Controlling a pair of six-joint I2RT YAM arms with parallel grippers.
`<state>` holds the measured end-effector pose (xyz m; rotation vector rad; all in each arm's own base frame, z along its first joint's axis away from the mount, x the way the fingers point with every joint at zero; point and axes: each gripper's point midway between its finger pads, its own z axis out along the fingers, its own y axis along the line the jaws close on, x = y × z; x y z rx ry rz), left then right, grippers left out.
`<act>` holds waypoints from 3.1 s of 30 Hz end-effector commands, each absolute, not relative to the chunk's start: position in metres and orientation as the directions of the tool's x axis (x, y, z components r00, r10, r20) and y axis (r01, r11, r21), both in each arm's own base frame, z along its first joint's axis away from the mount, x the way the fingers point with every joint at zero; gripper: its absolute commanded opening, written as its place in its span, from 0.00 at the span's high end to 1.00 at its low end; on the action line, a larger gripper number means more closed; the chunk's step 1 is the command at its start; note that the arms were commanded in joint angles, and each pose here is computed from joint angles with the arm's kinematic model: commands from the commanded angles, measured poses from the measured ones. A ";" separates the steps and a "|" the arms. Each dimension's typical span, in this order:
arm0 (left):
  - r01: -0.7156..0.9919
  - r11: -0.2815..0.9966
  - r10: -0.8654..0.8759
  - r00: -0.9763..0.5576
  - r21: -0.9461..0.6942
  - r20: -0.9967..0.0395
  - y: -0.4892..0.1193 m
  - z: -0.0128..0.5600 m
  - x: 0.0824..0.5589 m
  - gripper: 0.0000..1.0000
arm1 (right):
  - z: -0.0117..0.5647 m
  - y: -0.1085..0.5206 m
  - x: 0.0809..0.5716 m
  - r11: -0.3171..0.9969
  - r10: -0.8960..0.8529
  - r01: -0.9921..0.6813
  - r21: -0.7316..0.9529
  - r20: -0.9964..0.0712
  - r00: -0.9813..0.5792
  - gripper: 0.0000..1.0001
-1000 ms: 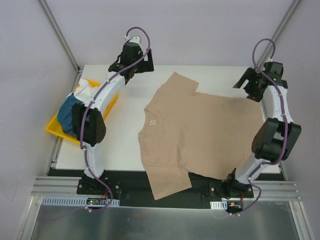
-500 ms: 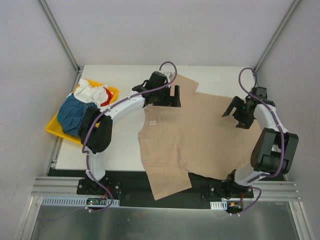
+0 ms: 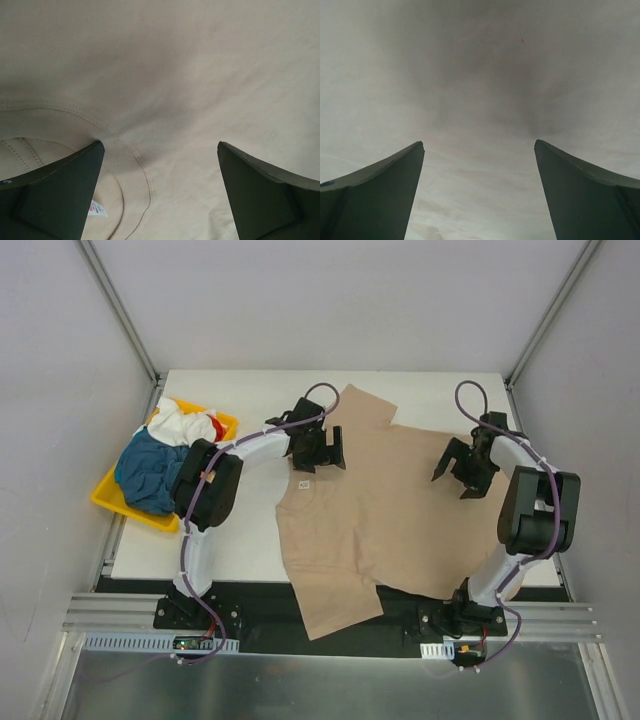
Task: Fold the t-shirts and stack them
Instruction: Flatten out the tshirt, then grap the side of the flattened tshirt closest away from the robot with both arms
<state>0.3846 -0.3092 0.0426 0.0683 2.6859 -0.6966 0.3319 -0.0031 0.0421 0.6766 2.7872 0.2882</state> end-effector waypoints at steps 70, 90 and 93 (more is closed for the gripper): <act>-0.130 0.902 -0.140 -0.990 -0.412 0.006 -0.214 0.056 0.092 0.25 | 0.161 -0.015 0.314 0.845 0.532 0.412 0.341 -0.615 -0.582 0.03; -0.147 0.962 -0.129 -0.988 -0.230 0.090 -0.207 0.016 0.081 0.58 | 0.147 -0.009 0.317 0.846 0.534 0.404 0.348 -0.572 -0.623 0.01; -0.154 0.968 -0.135 -0.985 -0.199 0.107 -0.203 0.009 0.080 0.70 | 0.146 -0.010 0.316 0.843 0.538 0.412 0.346 -0.572 -0.620 0.01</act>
